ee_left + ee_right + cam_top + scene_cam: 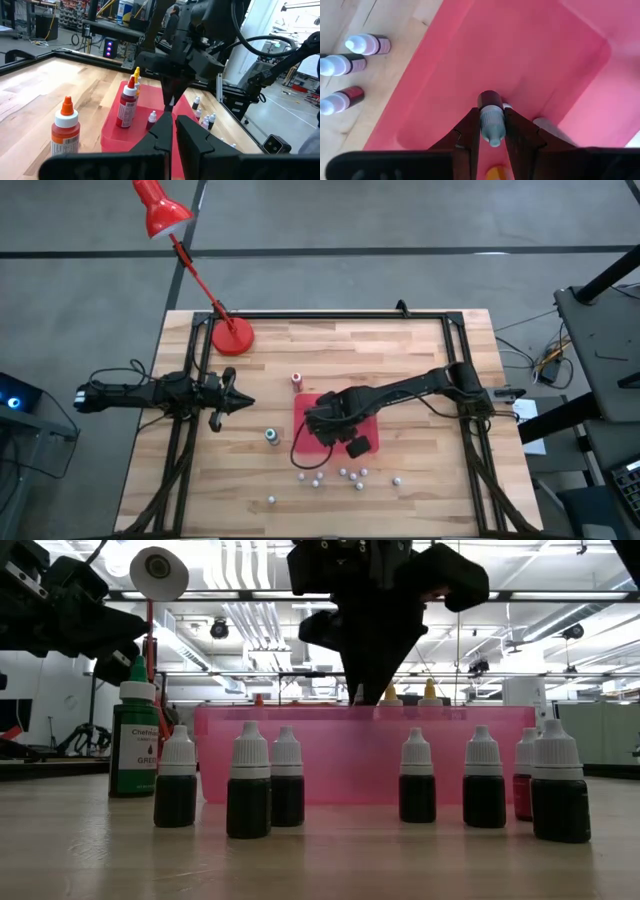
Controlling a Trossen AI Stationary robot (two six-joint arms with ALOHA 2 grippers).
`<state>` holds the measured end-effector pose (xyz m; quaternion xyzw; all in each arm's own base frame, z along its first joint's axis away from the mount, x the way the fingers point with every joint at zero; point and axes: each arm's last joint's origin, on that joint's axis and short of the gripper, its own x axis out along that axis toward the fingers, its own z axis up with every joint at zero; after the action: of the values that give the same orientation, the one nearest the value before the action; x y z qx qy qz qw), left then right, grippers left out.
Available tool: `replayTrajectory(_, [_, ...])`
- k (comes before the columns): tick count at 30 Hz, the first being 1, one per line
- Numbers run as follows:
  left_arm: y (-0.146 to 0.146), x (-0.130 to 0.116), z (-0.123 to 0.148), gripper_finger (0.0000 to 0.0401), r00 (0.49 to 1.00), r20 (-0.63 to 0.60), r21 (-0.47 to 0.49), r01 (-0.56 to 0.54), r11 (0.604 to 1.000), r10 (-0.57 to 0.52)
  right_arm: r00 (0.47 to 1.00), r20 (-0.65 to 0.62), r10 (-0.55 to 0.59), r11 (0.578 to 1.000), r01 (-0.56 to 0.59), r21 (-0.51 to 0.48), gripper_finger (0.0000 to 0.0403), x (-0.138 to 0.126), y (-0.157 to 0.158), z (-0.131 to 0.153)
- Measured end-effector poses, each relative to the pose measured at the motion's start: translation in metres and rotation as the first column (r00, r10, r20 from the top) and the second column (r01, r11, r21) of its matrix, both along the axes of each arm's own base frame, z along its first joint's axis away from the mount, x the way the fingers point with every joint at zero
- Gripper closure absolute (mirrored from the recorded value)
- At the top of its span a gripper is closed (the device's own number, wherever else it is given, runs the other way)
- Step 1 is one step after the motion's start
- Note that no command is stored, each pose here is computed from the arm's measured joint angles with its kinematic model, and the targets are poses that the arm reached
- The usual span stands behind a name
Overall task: Pick & Place food coloring
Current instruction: Put the small green food coloring bottle into the container
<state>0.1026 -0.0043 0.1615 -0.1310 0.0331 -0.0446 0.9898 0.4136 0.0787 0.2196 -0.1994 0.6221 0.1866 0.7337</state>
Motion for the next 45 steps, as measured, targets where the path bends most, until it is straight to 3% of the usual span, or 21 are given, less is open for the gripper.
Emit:
replayTrajectory(6, [0.000,0.000,0.000,0.0401,1.000,0.000,0.000,0.000,1.000,0.000,0.999,-0.001,0.050,0.999,-0.050,-0.006,0.0337,0.004,0.005,-0.010])
replayTrajectory(25, [0.000,0.000,0.000,0.0401,1.000,0.000,0.000,-0.001,1.000,0.001,0.998,-0.024,0.057,0.998,-0.058,-0.040,0.0337,0.018,0.007,-0.043])
replayTrajectory(45, [0.000,0.000,0.000,0.0401,1.000,0.000,0.000,0.000,1.000,0.000,0.998,-0.043,0.055,0.998,-0.056,-0.033,0.0337,0.019,0.005,-0.047])
